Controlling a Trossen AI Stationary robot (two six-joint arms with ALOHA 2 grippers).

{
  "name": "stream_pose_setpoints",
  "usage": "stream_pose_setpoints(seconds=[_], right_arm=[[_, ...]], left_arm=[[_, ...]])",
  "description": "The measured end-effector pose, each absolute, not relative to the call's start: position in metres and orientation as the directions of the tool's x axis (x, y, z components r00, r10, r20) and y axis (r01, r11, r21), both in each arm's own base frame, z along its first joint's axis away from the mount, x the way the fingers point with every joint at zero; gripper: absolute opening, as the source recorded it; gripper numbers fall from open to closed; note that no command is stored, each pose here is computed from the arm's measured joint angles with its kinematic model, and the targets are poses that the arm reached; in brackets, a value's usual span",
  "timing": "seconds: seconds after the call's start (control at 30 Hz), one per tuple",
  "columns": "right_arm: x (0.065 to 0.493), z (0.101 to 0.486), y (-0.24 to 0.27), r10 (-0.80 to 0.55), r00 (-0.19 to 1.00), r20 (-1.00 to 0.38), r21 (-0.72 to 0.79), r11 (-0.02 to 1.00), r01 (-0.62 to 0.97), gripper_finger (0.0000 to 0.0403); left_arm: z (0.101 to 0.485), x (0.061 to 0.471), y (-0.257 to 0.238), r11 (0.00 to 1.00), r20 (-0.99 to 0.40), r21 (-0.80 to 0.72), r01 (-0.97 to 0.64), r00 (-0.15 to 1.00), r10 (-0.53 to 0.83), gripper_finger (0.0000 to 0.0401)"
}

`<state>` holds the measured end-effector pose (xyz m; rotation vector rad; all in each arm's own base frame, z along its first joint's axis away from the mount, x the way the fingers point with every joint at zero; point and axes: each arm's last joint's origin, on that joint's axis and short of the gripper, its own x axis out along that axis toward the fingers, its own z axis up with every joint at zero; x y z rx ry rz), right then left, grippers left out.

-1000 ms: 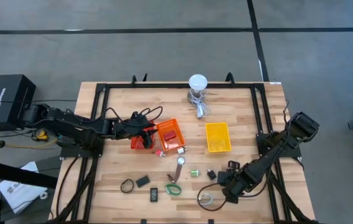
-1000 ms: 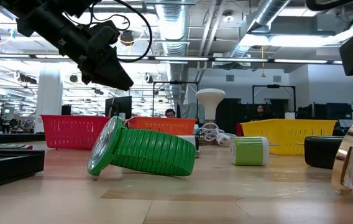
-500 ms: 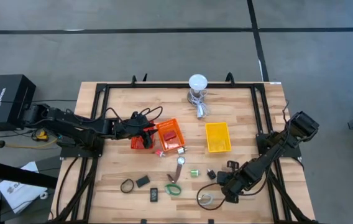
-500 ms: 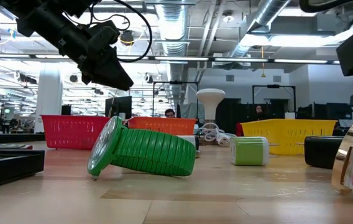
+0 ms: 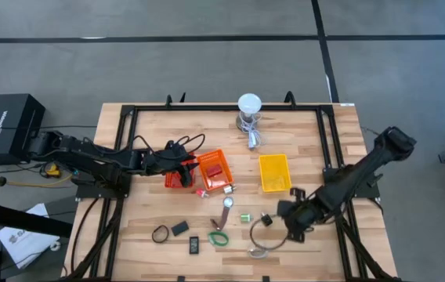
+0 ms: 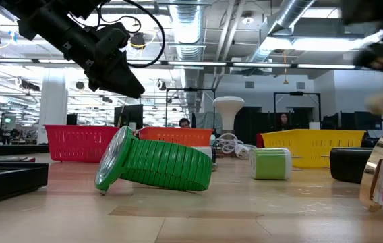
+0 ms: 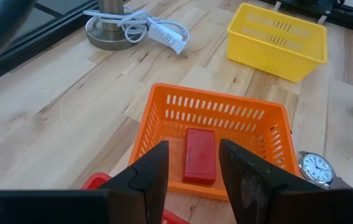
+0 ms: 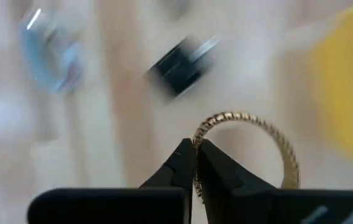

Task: Pick & Place Office items
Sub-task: Put the gold wrist watch into the yellow bin

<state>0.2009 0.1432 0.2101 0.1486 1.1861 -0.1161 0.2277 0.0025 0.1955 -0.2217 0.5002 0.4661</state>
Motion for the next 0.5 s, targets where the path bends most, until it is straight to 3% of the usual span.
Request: stream_pose_setpoints(seconds=[0.2,0.5], right_arm=[[0.210,0.228,0.108,-0.249,0.495,-0.832,-0.119,0.953,0.279,0.0003],[0.244,0.202,0.050,-0.321,0.300,-0.898,-0.209,0.913,0.351,0.0014]], left_arm=[[0.196,0.228,0.002,0.872,-0.506,-0.092,-0.480,0.777,0.374,0.0135],[0.196,0.228,0.002,0.872,-0.500,-0.096,-0.479,0.781,0.374,0.0135]])
